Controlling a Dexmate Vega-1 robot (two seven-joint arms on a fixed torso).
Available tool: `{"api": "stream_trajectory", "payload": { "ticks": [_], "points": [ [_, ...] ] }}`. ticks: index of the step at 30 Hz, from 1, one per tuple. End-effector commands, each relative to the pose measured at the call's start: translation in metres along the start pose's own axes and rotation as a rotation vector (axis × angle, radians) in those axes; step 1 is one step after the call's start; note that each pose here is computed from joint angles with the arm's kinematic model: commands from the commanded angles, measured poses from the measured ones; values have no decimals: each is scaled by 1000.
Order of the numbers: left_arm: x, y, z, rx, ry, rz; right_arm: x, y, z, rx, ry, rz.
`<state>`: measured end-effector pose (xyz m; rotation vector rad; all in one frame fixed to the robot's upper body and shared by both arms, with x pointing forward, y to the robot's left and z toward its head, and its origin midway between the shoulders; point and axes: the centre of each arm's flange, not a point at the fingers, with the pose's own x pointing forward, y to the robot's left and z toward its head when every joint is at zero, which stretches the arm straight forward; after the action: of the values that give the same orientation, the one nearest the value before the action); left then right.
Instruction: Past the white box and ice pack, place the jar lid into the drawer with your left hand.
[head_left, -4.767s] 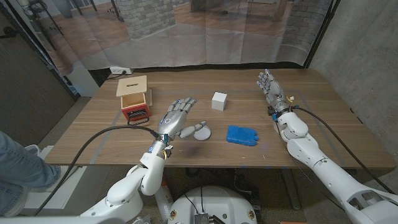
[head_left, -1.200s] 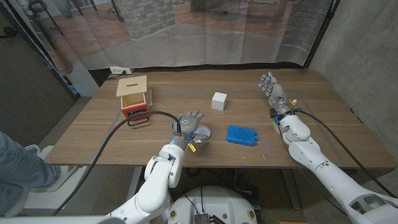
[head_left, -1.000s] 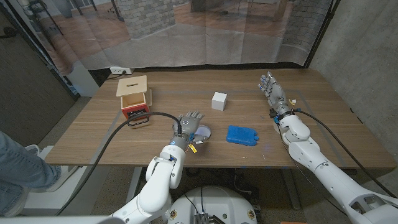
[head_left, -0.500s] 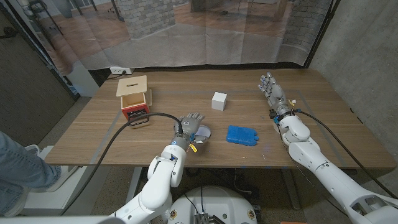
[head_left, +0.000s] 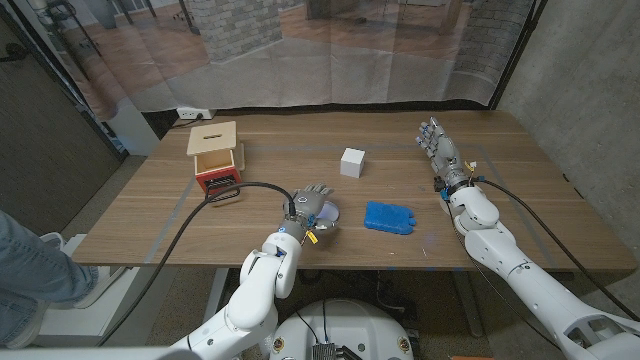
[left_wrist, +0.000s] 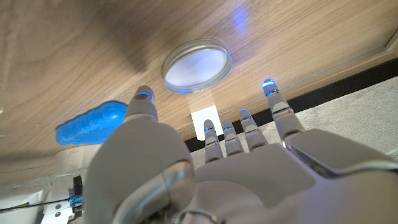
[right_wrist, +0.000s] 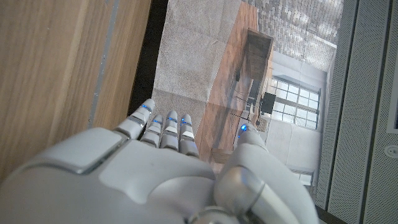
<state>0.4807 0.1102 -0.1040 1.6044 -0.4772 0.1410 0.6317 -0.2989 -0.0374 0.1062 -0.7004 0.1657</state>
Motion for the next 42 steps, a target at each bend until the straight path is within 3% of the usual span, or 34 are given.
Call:
{"api": "stream_trajectory", "payload": {
  "ticks": [1, 29, 42],
  "points": [
    [3, -4, 1, -15, 1, -18, 1, 0, -3, 2, 6, -1],
    [14, -14, 2, -51, -25, -25, -2, -3, -17, 8, 41, -10],
    [16, -16, 4, -78, -45, -16, -4, -5, -17, 6, 46, -13]
  ]
}}
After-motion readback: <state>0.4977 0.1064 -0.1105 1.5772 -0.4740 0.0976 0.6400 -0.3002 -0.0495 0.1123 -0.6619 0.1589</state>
